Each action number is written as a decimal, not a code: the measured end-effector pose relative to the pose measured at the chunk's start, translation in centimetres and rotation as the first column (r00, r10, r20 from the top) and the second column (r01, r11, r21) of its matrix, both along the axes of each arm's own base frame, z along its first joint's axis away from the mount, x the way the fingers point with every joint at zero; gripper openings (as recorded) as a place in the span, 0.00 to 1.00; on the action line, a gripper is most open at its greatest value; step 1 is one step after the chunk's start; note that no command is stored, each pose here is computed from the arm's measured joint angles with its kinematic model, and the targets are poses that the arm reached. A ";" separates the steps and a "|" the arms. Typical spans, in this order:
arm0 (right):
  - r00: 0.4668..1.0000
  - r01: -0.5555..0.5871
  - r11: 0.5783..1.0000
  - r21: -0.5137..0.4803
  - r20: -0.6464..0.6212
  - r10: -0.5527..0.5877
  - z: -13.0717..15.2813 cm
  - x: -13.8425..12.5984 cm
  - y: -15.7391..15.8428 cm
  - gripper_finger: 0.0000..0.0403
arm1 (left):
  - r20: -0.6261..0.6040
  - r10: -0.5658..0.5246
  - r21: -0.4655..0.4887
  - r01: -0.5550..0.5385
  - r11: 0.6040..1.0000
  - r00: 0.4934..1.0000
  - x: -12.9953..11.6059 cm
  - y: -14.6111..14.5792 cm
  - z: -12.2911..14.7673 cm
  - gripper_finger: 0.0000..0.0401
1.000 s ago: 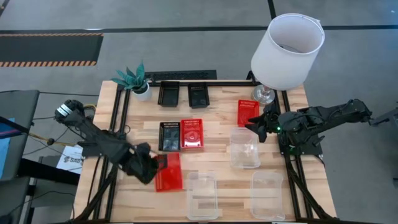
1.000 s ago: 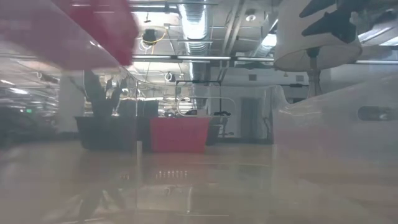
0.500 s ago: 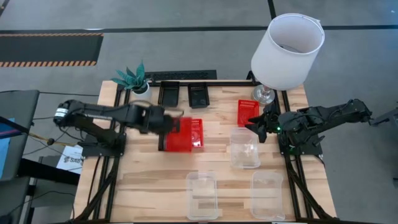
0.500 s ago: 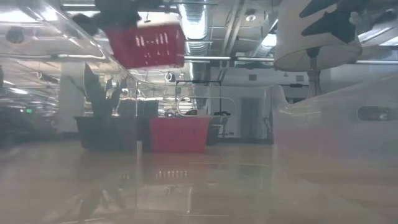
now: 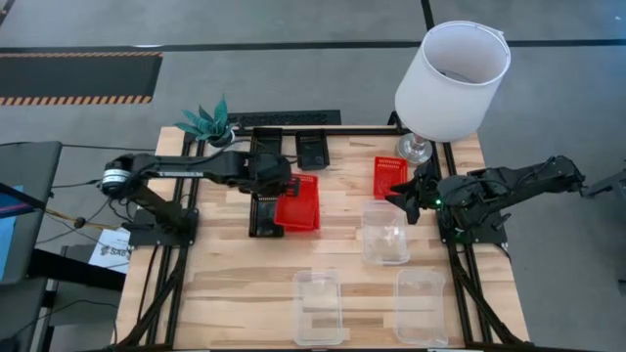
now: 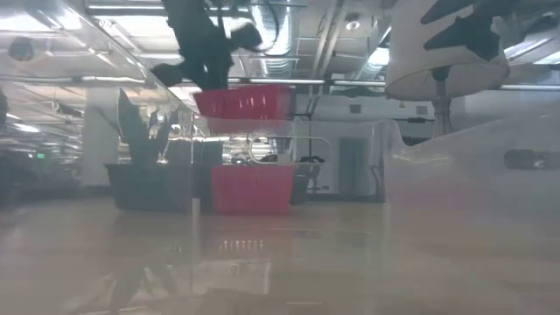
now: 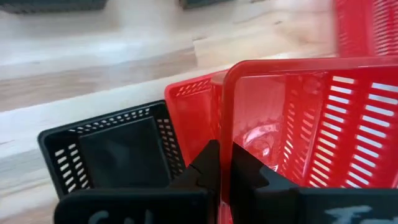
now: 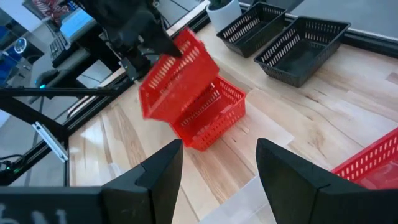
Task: Stack baskets by color
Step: Stack the bottom red bin on top of the middle red bin, then stack the red bin on top of the left red bin
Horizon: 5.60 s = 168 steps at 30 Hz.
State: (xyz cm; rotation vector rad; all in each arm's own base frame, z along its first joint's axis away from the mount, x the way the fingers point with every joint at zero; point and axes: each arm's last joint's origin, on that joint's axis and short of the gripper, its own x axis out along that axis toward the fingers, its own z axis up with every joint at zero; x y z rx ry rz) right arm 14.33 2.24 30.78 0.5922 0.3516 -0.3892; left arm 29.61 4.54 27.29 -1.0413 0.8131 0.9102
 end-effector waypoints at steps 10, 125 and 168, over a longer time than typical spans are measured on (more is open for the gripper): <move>1.000 0.000 1.000 0.000 0.002 0.000 0.0 0.0 0.0 0.56 | -0.065 -0.005 -0.006 0.004 1.000 0.998 1.6 0.3 -2.5 0.00; 1.000 -0.011 1.000 -0.024 -0.014 0.011 0.0 0.0 0.0 0.56 | -0.019 0.105 -0.110 -0.106 0.988 0.994 2.1 0.1 -2.9 0.15; 0.512 0.644 0.765 0.023 -0.756 -0.408 -10.4 1.8 -9.8 0.56 | 0.189 -0.159 0.106 0.141 0.984 0.969 2.4 -0.7 6.8 0.22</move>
